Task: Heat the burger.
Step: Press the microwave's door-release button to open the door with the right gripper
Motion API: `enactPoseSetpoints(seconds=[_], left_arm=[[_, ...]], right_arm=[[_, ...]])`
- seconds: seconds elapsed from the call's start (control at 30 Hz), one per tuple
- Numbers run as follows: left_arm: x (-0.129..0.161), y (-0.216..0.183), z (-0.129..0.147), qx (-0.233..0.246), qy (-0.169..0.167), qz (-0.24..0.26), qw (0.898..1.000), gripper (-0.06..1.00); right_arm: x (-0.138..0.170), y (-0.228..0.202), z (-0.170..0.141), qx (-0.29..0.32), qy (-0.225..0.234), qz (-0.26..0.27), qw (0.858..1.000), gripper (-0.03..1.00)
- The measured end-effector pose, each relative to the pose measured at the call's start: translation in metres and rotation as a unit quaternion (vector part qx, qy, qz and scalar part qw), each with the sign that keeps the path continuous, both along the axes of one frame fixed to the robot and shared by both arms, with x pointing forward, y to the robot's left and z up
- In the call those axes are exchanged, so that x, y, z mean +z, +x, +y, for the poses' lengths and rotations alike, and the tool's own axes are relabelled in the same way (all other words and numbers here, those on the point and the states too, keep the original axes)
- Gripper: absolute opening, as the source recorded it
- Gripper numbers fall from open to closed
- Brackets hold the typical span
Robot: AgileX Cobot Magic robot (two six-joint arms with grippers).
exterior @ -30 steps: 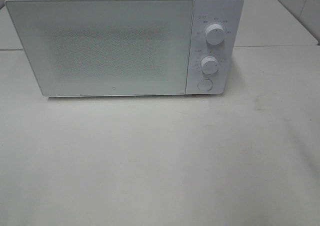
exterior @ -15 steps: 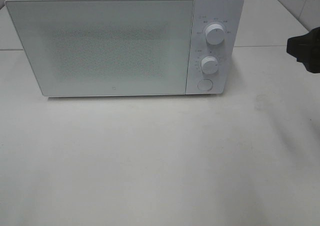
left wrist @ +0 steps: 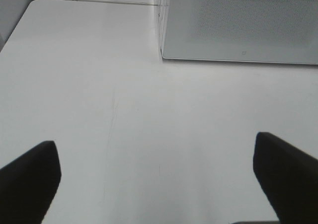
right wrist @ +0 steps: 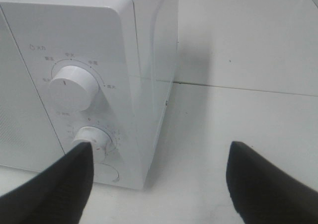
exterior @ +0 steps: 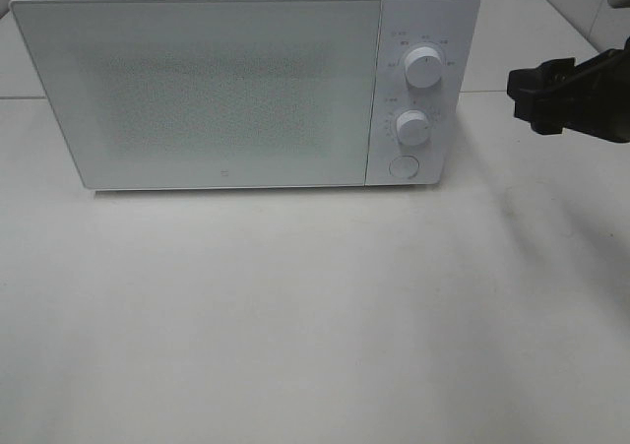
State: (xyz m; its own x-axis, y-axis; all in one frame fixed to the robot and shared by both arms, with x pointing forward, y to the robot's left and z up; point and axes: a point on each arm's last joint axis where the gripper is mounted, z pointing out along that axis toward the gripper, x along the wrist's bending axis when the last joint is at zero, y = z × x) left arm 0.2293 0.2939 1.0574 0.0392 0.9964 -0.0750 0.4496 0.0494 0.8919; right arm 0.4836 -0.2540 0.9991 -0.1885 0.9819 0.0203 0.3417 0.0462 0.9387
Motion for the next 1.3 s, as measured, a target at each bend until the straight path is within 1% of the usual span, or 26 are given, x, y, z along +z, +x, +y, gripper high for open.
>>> enactPoseSetpoints(seconds=[0.13,0.17,0.23,0.37,0.4,0.67,0.93,1.0,1.1,1.17,1.3], left_arm=[[0.000,0.000,0.000,0.000,0.000,0.000,1.000,0.99],[0.000,0.000,0.000,0.000,0.000,0.000,1.000,0.99],[0.000,0.000,0.000,0.000,0.000,0.000,1.000,0.99],[0.000,0.000,0.000,0.000,0.000,0.000,1.000,0.99],[0.000,0.000,0.000,0.000,0.000,0.000,1.000,0.99],[0.000,0.000,0.000,0.000,0.000,0.000,1.000,0.99],[0.000,0.000,0.000,0.000,0.000,0.000,1.000,0.99],[0.000,0.000,0.000,0.000,0.000,0.000,1.000,0.99],[0.000,0.000,0.000,0.000,0.000,0.000,1.000,0.99],[0.000,0.000,0.000,0.000,0.000,0.000,1.000,0.99],[0.000,0.000,0.000,0.000,0.000,0.000,1.000,0.99]], right_arm=[[-0.020,0.002,0.002,-0.010,0.003,-0.023,1.000,0.72],[-0.027,0.001,0.007,-0.007,-0.007,-0.030,0.999,0.72],[-0.030,0.000,0.010,-0.007,-0.013,-0.035,0.999,0.72],[-0.040,0.000,0.019,-0.013,-0.023,-0.039,0.999,0.72],[-0.045,0.001,0.026,-0.015,-0.029,-0.042,0.999,0.72],[-0.065,-0.002,0.052,-0.021,-0.026,-0.047,0.998,0.72],[-0.083,-0.006,0.072,-0.033,-0.026,-0.034,0.999,0.72],[-0.089,-0.004,0.086,-0.024,-0.026,-0.030,0.999,0.72],[-0.091,-0.004,0.089,-0.021,-0.026,-0.028,0.999,0.72],[-0.098,-0.002,0.099,-0.021,-0.027,-0.020,0.999,0.72],[-0.103,-0.001,0.102,-0.026,-0.028,-0.013,0.999,0.72]])
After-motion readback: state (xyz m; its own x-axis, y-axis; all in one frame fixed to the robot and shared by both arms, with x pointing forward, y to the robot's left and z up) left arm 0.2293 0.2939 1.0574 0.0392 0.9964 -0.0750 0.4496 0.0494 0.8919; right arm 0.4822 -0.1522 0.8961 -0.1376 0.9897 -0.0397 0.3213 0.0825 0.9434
